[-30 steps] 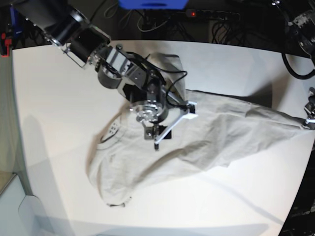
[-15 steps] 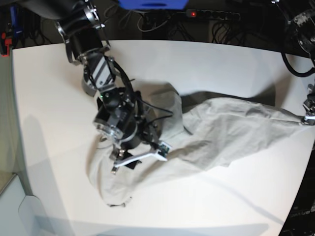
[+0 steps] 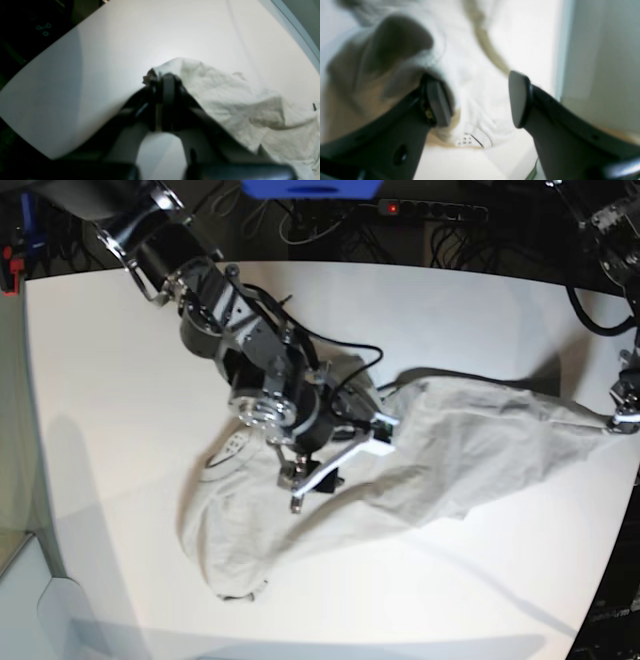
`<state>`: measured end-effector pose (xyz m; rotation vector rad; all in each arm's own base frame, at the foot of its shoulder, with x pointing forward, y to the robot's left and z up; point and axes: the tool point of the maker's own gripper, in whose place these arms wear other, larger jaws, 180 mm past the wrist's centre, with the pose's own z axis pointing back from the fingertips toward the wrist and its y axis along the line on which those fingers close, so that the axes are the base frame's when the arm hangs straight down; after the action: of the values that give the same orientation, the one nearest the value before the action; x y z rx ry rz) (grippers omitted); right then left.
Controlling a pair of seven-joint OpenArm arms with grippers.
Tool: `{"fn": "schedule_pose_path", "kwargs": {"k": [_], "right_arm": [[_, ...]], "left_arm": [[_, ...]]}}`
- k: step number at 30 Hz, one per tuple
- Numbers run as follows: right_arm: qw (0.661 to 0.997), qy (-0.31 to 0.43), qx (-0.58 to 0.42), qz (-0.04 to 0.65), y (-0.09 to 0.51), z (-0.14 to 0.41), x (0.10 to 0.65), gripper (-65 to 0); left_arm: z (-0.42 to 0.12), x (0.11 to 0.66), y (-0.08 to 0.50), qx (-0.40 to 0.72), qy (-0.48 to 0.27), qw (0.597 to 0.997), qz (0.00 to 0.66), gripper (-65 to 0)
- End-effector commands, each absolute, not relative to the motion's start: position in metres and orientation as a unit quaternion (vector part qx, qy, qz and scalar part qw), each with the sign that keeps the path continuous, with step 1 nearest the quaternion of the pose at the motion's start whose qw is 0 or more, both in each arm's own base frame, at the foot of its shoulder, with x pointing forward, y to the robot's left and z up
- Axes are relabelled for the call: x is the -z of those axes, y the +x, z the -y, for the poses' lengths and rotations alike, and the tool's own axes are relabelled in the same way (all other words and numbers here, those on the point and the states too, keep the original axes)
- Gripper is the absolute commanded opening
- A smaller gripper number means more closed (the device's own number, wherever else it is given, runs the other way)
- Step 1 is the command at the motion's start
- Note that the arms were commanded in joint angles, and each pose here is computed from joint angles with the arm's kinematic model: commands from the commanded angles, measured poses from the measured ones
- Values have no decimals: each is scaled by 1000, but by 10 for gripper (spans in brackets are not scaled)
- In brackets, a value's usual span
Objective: Layout the t-shirt on the table in an organized manner, then fold the t-shirt properly
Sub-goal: 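Lower the right gripper onto the shirt's middle and release the fabric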
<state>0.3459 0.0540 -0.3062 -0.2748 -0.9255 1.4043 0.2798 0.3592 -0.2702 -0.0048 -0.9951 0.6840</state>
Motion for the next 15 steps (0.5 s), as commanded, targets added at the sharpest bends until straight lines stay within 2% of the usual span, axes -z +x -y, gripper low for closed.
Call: {"fn": "schedule_pose_path", "kwargs": {"k": [1, 10, 15], "right_arm": [[650, -117, -613, 433, 352, -62, 289, -289], [691, -101, -552, 455, 371, -51, 274, -289], [671, -54, -550, 494, 368, -82, 262, -288]], "left_arm": [[-365, 256, 283, -318, 5, 813, 488, -645], [-365, 256, 283, -318, 5, 813, 488, -645], [-363, 257, 284, -316, 3, 814, 487, -645]]}}
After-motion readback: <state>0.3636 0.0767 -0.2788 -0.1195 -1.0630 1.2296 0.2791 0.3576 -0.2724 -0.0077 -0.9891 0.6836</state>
